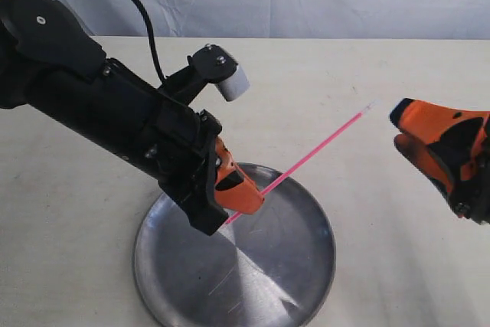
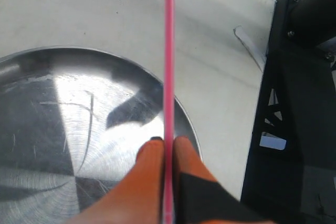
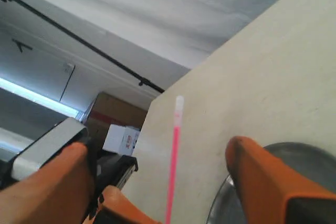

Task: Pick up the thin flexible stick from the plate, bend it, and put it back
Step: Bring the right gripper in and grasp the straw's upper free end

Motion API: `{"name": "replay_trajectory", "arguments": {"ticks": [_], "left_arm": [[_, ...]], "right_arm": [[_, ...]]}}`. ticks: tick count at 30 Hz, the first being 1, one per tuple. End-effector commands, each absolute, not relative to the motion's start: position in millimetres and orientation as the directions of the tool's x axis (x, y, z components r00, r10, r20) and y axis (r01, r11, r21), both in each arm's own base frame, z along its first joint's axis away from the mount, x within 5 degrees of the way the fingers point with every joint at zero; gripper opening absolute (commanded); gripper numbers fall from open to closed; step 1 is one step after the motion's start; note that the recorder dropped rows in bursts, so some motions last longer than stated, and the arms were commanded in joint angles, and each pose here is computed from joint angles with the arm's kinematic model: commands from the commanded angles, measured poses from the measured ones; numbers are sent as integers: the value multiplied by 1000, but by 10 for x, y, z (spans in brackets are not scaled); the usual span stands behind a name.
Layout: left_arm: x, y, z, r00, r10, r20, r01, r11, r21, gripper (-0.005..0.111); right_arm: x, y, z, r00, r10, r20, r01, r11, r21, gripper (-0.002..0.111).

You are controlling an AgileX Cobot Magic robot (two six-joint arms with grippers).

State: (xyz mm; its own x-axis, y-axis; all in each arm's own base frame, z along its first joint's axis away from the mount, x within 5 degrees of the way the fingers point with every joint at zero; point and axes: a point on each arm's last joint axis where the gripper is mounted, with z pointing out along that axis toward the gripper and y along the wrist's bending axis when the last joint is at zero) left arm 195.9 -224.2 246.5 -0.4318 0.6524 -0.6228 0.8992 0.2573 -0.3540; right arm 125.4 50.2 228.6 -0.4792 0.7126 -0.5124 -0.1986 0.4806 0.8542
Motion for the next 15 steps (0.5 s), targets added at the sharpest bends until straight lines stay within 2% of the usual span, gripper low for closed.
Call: {"name": "replay_trajectory", "arguments": {"ticks": [1,12,13,15], "left_arm": [[1930,-2256,2518,-433,639,-636,898,243,-367,0],[1925,-2257,2520,-435,638,-635,896,241,-372,0],[1925,-2257,2520,-435,638,-635,896,241,-372,0],[1925,-2257,2520,-435,638,-635,896,241,-372,0]], "right_arm": [[1460,598,2306,-554,643,-529,-238,486,841,69],[1828,683,2208,-629,592,-503,-227,479,848,68],[1844,686,2205,-632,591,-501,-226,479,849,67],[1878,694,2205,-638,583,-504,-228,482,846,56]]}}
